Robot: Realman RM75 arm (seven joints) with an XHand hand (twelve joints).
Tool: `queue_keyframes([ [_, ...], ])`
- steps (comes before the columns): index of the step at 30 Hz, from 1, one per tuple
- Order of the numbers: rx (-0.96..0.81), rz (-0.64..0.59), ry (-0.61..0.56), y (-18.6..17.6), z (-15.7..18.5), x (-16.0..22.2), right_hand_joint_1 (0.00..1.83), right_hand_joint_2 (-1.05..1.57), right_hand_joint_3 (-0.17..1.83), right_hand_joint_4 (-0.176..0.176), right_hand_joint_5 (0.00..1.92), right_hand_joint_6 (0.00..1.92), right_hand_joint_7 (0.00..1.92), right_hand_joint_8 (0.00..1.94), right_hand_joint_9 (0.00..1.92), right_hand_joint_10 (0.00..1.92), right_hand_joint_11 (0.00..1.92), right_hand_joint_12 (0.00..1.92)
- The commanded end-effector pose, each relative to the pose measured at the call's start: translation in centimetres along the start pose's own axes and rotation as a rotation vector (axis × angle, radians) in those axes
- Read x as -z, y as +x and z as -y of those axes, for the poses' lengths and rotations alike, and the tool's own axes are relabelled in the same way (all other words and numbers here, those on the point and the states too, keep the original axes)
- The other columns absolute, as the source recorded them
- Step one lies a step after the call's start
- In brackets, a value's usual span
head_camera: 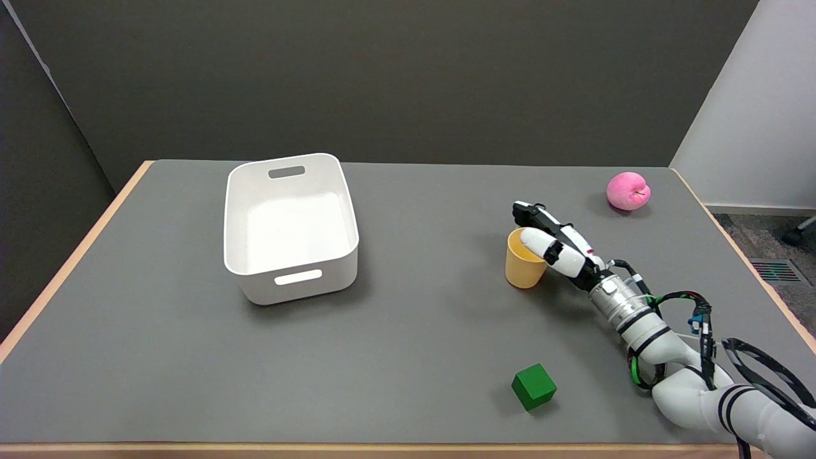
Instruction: Pick up the cup.
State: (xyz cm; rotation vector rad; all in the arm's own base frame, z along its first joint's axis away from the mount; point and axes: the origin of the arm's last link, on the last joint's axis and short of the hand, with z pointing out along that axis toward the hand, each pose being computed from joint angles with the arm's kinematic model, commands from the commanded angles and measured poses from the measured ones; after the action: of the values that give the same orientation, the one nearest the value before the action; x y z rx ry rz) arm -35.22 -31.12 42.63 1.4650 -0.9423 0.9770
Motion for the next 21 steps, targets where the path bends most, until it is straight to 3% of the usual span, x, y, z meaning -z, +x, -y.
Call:
queue_keyframes([
  [1, 0.018, 0.022, 0.024, 0.05, 0.38, -0.23, 0.3, 0.51, 0.93, -0.142, 0.07, 0.42, 0.07, 0.32, 0.02, 0.51, 0.0, 0.84],
  [7, 0.013, 0.095, 0.001, 0.51, 0.16, 0.05, 0.52, 0.53, 0.91, -0.143, 0.04, 0.32, 0.02, 0.18, 0.0, 0.25, 0.0, 0.63],
  [10, 0.006, 0.103, -0.009, 0.61, -0.1, 0.22, 0.67, 0.55, 0.9, -0.132, 0.0, 0.07, 0.0, 0.0, 0.0, 0.0, 0.0, 0.36],
  [14, 0.01, 0.104, -0.012, 0.7, -0.19, 0.23, 0.85, 0.55, 0.86, -0.122, 0.0, 0.0, 0.0, 0.0, 0.0, 0.0, 0.0, 0.21],
  [21, 0.017, 0.102, -0.016, 0.98, -0.27, 0.34, 0.87, 0.54, 0.84, -0.118, 0.0, 0.0, 0.0, 0.0, 0.0, 0.0, 0.0, 0.17],
])
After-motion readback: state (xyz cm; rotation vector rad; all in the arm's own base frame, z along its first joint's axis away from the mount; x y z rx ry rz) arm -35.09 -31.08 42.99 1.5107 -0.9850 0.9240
